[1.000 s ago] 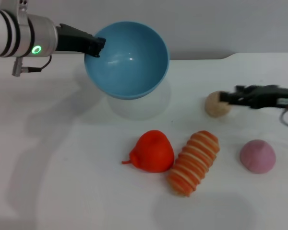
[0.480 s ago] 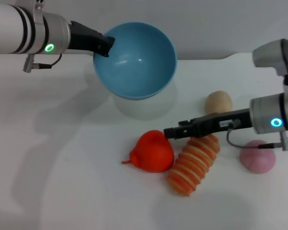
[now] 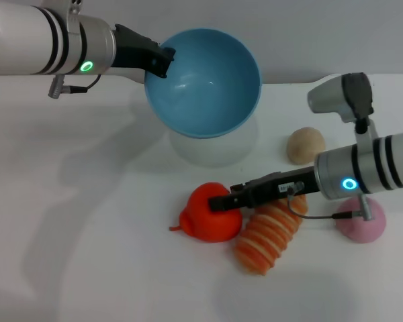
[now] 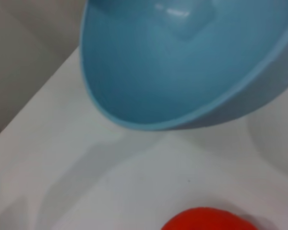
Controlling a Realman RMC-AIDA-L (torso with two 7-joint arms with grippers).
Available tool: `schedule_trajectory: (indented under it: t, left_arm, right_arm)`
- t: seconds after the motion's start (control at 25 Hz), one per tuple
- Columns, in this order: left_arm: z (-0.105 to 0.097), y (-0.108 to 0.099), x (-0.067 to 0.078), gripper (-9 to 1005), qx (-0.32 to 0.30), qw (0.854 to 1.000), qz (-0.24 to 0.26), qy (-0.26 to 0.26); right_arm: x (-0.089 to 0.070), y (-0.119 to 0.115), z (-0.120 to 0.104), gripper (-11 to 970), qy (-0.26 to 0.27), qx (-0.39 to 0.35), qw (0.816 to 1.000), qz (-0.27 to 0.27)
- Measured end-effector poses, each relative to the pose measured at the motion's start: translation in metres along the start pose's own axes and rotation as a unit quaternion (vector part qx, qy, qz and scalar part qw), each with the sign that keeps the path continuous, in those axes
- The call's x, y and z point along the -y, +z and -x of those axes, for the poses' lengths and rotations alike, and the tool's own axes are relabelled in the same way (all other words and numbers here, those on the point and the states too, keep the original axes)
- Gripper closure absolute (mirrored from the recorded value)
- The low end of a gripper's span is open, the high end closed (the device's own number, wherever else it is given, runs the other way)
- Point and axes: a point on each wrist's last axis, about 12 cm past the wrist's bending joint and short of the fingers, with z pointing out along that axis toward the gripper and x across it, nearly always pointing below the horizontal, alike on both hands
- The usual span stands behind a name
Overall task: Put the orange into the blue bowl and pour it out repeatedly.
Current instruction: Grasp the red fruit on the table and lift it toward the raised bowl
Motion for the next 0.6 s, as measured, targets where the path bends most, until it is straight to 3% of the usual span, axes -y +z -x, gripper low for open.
schedule_trajectory:
  t: [0.4,0.6]
  left_arm:
    - [-0.0024,0.0025,-0.0006,997,0.001,1.000,0.004,-0.001]
    - [-0.0022,0.0030,0.0000,997,0.002,1.000,0.005,0.001]
  right_arm:
    - [-0.0010,0.0044,0.0007,273,-0.030,-0.016,0.999,-0.010]
    - [-0.0009,0.0026,0.0018,497,-0.041,-0.013,0.999,-0.010]
